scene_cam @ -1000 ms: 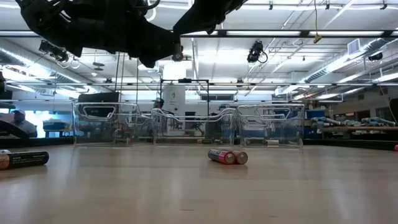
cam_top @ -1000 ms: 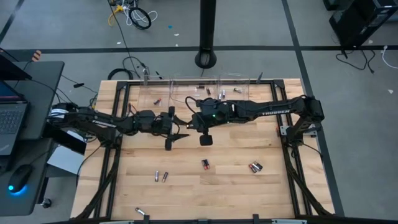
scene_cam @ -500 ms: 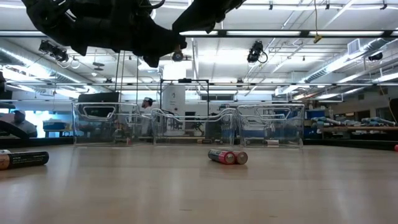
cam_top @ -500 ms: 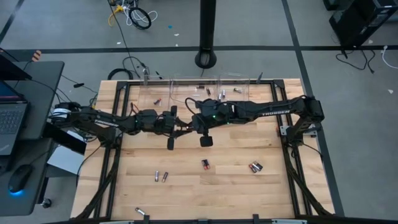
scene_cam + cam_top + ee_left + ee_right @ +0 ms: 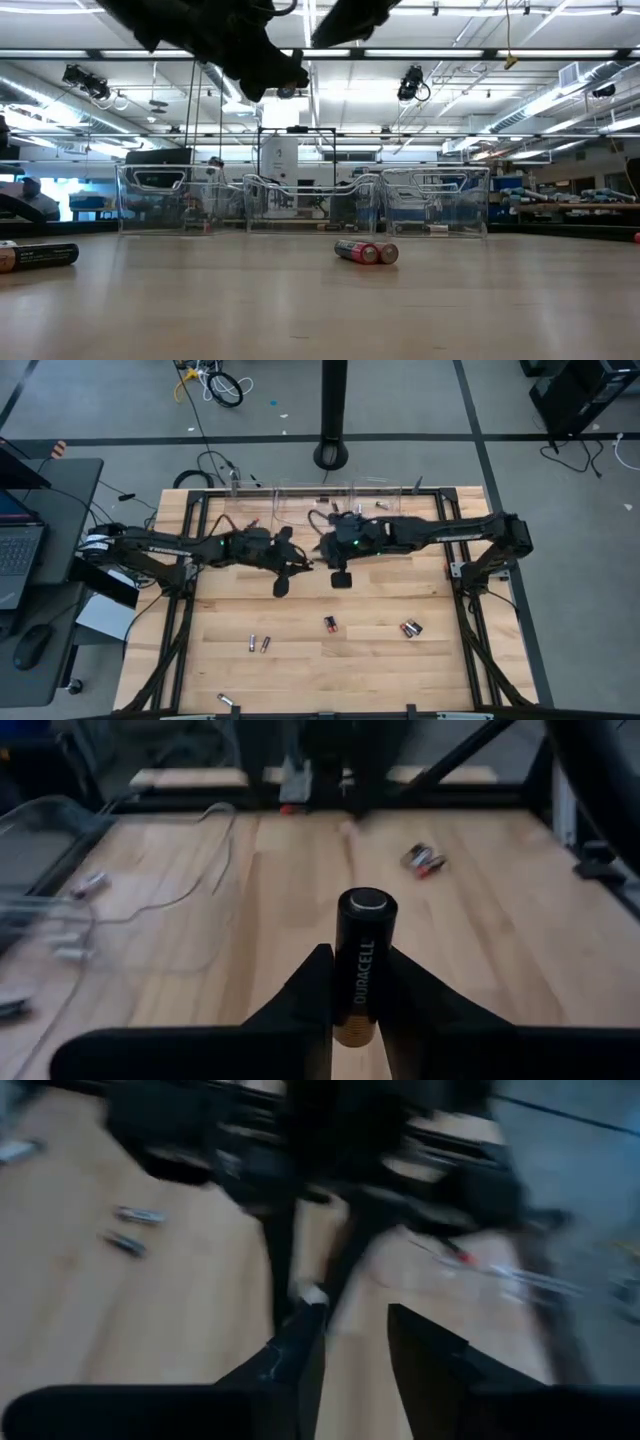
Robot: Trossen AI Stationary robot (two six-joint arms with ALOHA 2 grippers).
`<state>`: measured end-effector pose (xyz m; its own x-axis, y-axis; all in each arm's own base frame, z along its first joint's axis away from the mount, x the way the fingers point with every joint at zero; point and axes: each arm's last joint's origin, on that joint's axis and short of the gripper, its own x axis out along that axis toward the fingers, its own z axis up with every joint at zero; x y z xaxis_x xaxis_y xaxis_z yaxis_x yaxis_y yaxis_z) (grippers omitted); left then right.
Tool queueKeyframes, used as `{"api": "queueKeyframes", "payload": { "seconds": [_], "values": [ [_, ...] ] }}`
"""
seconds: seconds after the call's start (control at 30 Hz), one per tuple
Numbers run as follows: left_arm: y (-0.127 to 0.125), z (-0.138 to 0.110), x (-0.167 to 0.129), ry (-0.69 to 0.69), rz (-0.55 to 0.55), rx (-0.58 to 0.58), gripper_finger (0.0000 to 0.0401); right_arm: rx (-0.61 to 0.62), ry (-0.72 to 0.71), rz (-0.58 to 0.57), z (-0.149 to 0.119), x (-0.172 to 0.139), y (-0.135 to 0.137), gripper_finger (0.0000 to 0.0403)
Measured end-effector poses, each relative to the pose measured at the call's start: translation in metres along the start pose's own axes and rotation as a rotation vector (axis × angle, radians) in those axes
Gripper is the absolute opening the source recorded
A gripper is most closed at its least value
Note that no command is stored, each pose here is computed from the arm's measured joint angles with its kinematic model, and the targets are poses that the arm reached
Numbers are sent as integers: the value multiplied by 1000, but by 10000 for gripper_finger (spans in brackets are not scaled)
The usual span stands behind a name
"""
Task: Sort batteries
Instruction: Put the black battery into the middle transparent bin
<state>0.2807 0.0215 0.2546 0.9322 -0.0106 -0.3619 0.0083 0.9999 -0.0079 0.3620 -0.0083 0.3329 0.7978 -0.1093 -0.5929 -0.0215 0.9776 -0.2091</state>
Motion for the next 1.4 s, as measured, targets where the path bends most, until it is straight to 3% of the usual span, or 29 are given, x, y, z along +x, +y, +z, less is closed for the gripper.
{"api": "queueKeyframes", "payload": {
  "seconds": [0.17,0.33,0.57,0.9,1.17,1.4],
  "values": [
    [28,23,-11,130,98,-49,56,19,73,-136,-4,-44,-8,138],
    [66,45,-28,273,202,-107,56,78,152,-205,-21,-82,-11,126],
    [125,62,-15,491,268,-111,56,156,143,-241,-58,-98,-6,91],
    [189,34,52,711,243,-147,56,210,180,-233,-111,-87,8,38],
    [222,9,83,816,249,-236,56,198,170,-209,-117,-85,17,19],
    [245,-2,84,834,303,-347,56,195,162,-203,-116,-85,19,20]
  ]
}}
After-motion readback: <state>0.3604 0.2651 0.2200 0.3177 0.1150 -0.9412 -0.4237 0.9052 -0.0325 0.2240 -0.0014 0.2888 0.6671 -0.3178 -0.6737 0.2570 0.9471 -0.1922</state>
